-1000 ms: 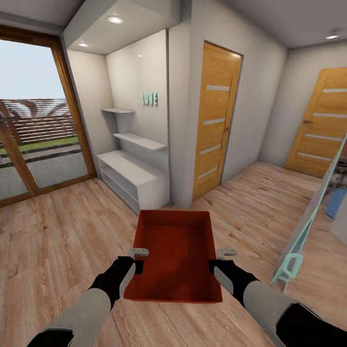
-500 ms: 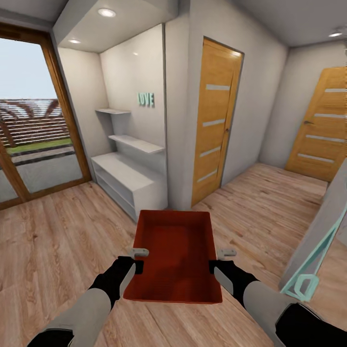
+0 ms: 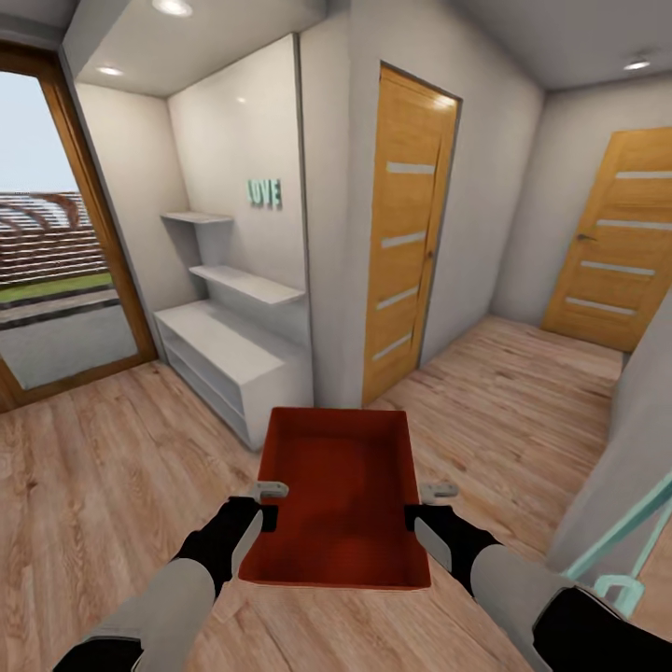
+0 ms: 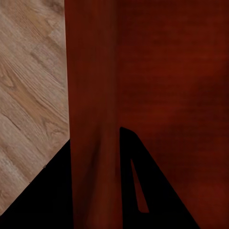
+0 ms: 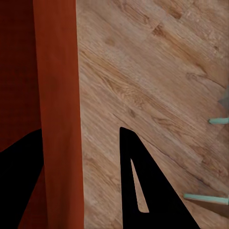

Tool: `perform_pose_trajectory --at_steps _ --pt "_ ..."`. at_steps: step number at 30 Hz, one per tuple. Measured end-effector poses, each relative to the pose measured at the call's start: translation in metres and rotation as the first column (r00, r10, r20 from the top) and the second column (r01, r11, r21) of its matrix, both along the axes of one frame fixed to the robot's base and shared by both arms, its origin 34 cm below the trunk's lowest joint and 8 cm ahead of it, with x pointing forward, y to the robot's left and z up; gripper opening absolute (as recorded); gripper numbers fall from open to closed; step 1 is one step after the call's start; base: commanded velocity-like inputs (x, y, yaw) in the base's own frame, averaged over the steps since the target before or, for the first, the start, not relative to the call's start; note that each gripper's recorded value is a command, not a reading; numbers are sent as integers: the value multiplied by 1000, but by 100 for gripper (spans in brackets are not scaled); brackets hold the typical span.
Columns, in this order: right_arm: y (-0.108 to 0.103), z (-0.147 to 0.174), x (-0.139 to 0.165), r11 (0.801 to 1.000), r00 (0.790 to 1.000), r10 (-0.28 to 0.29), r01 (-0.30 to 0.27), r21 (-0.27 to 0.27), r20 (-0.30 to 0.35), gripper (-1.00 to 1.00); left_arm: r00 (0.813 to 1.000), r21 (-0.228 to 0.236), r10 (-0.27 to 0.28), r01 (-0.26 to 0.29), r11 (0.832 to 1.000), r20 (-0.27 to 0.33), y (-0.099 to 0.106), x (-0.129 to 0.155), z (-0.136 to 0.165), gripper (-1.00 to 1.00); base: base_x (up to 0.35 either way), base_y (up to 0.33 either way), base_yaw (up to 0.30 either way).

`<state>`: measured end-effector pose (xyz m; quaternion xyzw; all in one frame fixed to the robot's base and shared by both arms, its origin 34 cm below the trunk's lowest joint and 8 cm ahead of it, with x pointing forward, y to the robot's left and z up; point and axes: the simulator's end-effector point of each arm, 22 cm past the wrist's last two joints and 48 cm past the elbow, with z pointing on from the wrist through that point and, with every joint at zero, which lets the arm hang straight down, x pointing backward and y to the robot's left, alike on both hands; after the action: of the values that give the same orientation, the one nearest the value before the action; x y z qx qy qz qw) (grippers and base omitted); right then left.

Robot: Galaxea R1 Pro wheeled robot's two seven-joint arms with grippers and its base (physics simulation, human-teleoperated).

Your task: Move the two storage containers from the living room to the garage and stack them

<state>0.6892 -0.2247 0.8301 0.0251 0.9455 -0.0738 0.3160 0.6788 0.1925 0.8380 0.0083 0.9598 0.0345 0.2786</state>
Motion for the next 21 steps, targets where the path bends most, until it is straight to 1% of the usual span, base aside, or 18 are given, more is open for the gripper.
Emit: perform_pose_trajectory --at_steps 18,21 --pt "0 0 0 1000 1000 0 0 0 0 -100 1000 0 0 0 1000 0 0 0 0 -100 321 0 0" --pt "0 -1 -1 1000 1000 0 0 -1 -2 -100 1000 0 0 0 1000 -2 0 -1 -1 -100 321 0 -86"
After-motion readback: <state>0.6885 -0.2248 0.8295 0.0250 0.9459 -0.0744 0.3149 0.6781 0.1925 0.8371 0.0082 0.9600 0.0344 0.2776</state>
